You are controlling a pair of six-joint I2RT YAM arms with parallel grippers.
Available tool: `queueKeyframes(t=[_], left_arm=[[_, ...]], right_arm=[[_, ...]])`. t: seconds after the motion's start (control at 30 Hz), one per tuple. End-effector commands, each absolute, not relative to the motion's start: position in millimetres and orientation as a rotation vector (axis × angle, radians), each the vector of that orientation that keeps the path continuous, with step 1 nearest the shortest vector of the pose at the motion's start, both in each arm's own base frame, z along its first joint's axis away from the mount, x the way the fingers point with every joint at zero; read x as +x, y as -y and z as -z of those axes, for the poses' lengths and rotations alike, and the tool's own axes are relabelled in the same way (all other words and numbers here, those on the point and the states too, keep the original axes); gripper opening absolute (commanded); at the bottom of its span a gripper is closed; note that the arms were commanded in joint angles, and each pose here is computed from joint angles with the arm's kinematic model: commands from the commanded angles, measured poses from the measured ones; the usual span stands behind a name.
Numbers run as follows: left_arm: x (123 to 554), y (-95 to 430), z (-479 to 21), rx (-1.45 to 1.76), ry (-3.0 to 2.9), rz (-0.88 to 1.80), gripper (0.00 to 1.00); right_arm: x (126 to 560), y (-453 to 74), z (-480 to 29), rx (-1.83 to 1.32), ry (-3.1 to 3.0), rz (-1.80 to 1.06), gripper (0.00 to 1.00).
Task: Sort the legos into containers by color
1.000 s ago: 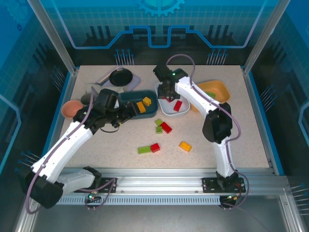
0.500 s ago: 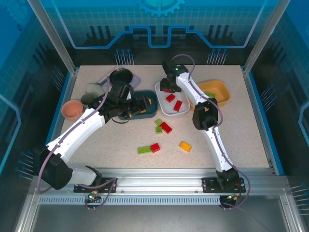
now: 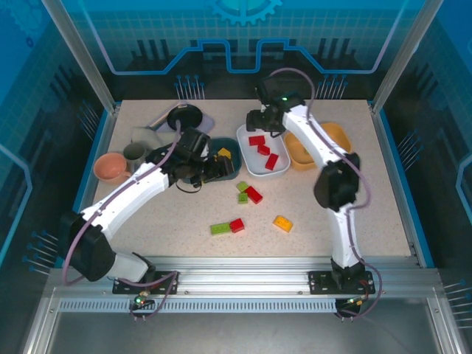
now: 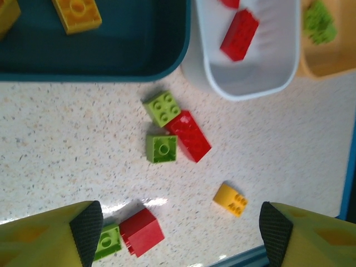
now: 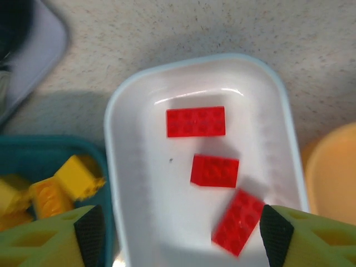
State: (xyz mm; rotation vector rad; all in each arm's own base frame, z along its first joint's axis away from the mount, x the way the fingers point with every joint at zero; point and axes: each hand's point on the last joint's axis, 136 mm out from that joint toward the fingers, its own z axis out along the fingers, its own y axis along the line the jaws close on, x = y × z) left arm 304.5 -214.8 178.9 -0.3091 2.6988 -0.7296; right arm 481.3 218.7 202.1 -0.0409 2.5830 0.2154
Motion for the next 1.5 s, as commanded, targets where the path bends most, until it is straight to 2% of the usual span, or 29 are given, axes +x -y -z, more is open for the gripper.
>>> queueKeyframes(t=[0.0, 0.17, 0.4, 0.6, 0.93, 1.17, 1.47], left_arm=[[288.6, 223.6, -155.2, -0.193, -2.809, 0.646, 0.77], [280.2, 239.3, -135.8, -0.118, -2.869, 0.591, 0.76], [263.5, 273.6, -114.5, 0.035, -2.965, 0.535, 0.73], [245.0, 330.0, -106.8, 0.243, -3.028, 0.518, 0.74], [235.1, 381.1, -106.7, -0.376, -3.321, 0.584, 0.73], [223.1, 397.8, -78.7, -0.941, -3.344, 0.598, 0.75], [221.2, 410.2, -48.3, -1.32, -3.195, 0.481, 0.76]], right_arm=[[443.8, -210.4, -253.7, -0.051, -2.441, -0.282, 0.75], [364.2, -183.6, -249.1, -0.06, -2.417, -0.346, 0.74], [258.4, -145.9, -205.3, -0.025, -2.527, -0.349, 0.72], [204.9, -112.3, -208.5, 0.093, -2.517, -0.358, 0.71], [179.4, -93.8, -245.7, 0.07, -2.444, -0.388, 0.71], [166.4, -96.5, -249.8, 0.032, -2.424, -0.469, 0.72], [148.9, -96.3, -240.8, 0.002, -2.423, -0.539, 0.72]])
